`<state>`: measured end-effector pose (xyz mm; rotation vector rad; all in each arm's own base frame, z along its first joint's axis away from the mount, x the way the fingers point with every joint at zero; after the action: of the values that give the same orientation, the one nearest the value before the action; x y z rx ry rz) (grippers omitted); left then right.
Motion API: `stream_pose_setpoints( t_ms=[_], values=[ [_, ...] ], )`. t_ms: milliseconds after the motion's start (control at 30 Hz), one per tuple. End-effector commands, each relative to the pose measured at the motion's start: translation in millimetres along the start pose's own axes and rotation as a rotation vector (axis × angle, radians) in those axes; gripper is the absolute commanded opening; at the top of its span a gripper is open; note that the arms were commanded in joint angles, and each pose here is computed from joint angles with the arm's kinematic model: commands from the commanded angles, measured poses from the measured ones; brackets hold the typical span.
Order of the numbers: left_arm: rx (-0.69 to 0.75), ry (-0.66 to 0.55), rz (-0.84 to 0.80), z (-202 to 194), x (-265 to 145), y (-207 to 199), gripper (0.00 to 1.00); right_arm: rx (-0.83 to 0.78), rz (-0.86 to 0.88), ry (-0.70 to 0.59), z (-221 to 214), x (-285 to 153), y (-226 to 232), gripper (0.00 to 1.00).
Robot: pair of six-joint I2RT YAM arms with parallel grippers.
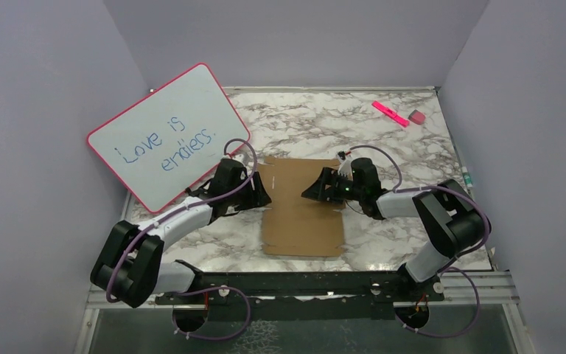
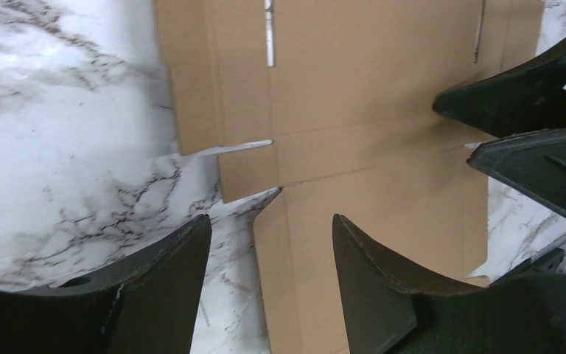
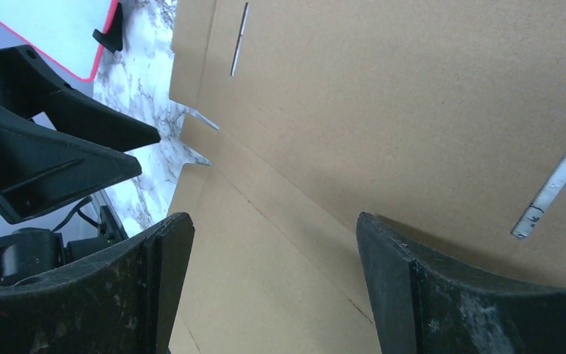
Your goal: Fold the paper box
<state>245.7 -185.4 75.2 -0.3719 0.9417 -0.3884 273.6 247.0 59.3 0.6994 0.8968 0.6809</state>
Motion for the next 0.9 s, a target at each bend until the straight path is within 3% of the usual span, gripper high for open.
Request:
stream_pose_setpoints(
  t_ms=[0, 267, 567, 867],
  values=[
    [-0.024, -0.019, -0.124, 7, 8, -19, 0.63, 0.0, 0.032, 0.025, -11, 3, -3, 0.87],
    [-0.041, 0.02, -0.081, -4, 23, -7, 0.63, -0.002, 0.014, 0.035, -15, 6, -10, 0.87],
    [-0.002, -0.083, 0.088, 11, 0, 16, 0.66, -0.006, 0.006, 0.04, -17, 7, -13, 0.87],
    [-0.04, -0.041, 0.03, 2, 19, 12, 0.66, -0.003, 0.004, 0.04, -17, 7, -14, 0.87]
  ],
)
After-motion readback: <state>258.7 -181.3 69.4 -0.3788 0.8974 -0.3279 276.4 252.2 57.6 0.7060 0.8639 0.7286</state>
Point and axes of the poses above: each gripper's point midway between its finger pads, its own x axis out along the fingers, its own y axis along the line the jaws close on, z = x × y, the point moved 2 cm from there along -x, back along the fingers, and after that the axes turned 5 degrees about x, right-handed, at the moved point
